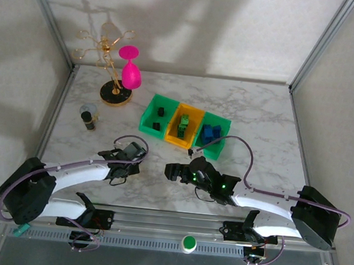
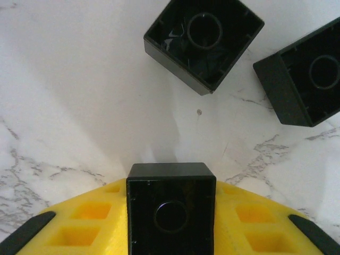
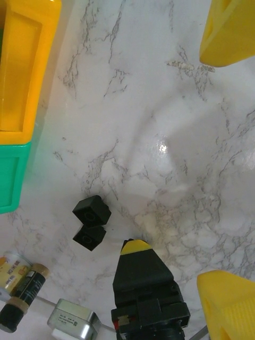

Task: Sort the legos into containers by color
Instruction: Pick up the lego from the bottom-left of the table, then place the lego in the container.

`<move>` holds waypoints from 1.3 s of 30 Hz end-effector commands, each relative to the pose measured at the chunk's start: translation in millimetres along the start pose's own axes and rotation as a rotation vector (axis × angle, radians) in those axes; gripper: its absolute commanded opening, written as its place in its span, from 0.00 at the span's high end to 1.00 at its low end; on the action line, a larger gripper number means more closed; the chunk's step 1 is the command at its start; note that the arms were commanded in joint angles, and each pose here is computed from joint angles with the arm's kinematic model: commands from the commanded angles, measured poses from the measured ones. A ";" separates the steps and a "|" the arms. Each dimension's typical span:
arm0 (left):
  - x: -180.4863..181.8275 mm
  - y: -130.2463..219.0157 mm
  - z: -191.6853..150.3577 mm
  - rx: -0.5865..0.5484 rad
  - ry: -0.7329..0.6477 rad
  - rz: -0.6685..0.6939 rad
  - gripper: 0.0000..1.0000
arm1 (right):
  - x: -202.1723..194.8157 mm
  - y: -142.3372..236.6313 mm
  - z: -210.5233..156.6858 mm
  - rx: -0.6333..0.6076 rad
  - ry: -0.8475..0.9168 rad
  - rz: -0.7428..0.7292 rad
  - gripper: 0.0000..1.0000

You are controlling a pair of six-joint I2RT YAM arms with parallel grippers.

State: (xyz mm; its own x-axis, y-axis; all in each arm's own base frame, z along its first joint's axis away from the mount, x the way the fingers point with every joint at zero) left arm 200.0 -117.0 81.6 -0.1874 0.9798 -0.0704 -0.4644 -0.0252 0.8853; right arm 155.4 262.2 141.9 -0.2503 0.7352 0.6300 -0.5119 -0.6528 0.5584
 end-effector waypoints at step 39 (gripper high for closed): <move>-111.0 -45.0 196.1 -0.194 -0.103 -0.069 0.55 | -18.0 29.5 31.2 -0.115 -0.145 0.000 0.01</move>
State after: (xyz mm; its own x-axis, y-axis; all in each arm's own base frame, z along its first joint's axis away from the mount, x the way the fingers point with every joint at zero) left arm 407.8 -183.9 122.7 -0.0807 0.9951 -0.0564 -0.6032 -0.0038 0.7975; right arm 168.7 226.4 164.2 -0.1464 0.6915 0.7074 -0.5967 -0.6321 0.4943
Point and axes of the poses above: each hand's point on the last joint's axis, 136 mm out from that joint toward the fingers, its own y axis back along the fingers, its own x axis along the line the jaws close on, z = x × y, the point moved 6 cm from there along y, back along the fingers, and after that the axes turned 7 degrees about -y, right-handed, at the moved point
